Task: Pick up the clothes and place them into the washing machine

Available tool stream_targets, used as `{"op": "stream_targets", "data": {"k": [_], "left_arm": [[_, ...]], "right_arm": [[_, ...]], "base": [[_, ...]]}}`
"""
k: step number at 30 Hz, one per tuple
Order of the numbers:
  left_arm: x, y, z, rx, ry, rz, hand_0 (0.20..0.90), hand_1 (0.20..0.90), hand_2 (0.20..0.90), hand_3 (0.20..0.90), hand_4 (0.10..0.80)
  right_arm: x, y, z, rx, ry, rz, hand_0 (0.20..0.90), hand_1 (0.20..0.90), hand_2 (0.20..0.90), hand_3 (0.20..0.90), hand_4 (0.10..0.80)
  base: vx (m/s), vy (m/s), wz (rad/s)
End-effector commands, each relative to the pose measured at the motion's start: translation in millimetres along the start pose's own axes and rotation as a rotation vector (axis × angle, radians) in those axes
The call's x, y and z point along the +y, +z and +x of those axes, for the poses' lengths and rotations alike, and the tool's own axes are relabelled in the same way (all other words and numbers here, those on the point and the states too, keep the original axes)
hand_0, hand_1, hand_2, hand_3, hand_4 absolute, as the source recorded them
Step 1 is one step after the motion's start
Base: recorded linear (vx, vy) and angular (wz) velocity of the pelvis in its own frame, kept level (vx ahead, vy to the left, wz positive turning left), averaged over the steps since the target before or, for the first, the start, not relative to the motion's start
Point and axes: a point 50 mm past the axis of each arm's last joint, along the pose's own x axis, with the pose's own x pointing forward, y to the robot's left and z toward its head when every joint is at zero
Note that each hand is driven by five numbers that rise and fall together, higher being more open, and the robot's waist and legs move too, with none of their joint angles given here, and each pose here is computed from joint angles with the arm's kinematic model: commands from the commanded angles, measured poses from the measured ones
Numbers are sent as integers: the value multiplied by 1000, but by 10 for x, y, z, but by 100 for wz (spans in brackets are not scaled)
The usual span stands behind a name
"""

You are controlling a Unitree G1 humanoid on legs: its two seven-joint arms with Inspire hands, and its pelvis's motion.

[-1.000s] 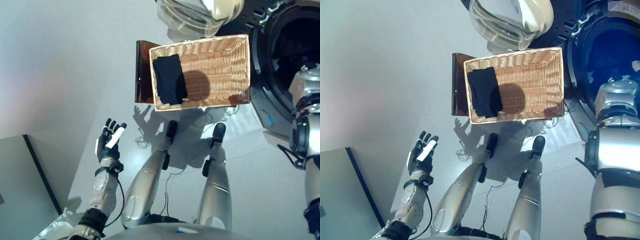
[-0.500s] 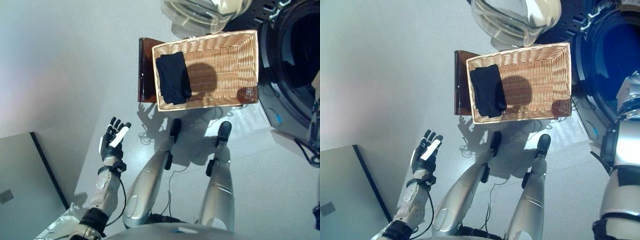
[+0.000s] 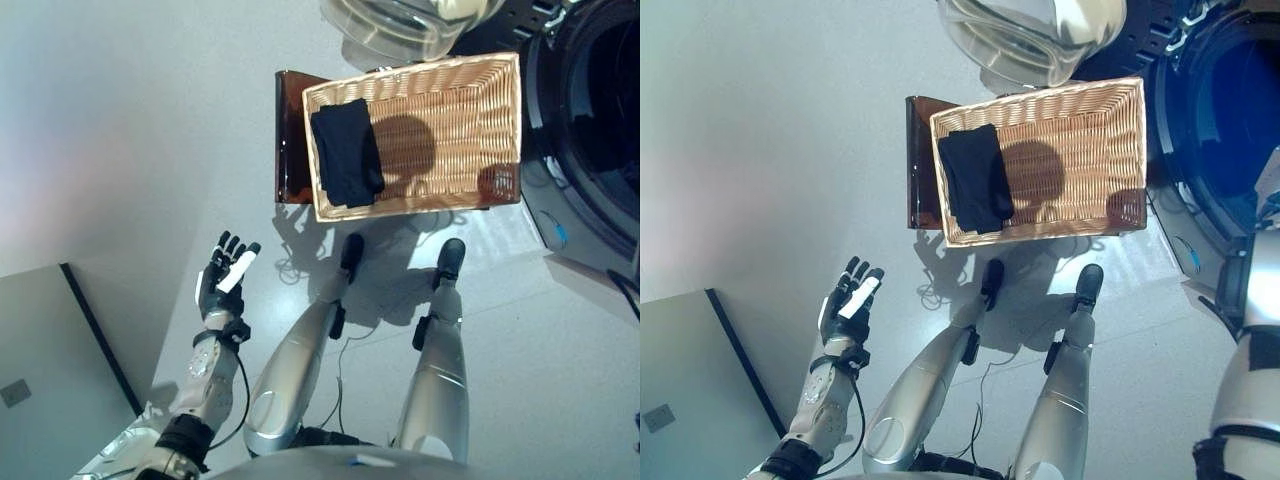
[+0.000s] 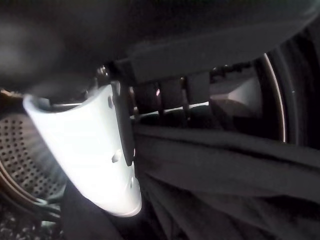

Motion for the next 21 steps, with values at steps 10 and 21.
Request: {"op": "stream_targets", "data": {"k": [10,21], "left_arm": [[99,205,-118,-112,11,-25,900,900,900,900,800],[-173,421,-127,-211,-90,-95,900,900,900,900,800]], "right_arm": [[-949,908,288,-422,-301,-54,200,200,200,200,300],[-776,818,258,-439,-242,-129,200,200,200,200,300]], "base": [[-33,-38,-4],[-36,-19,8]]}}
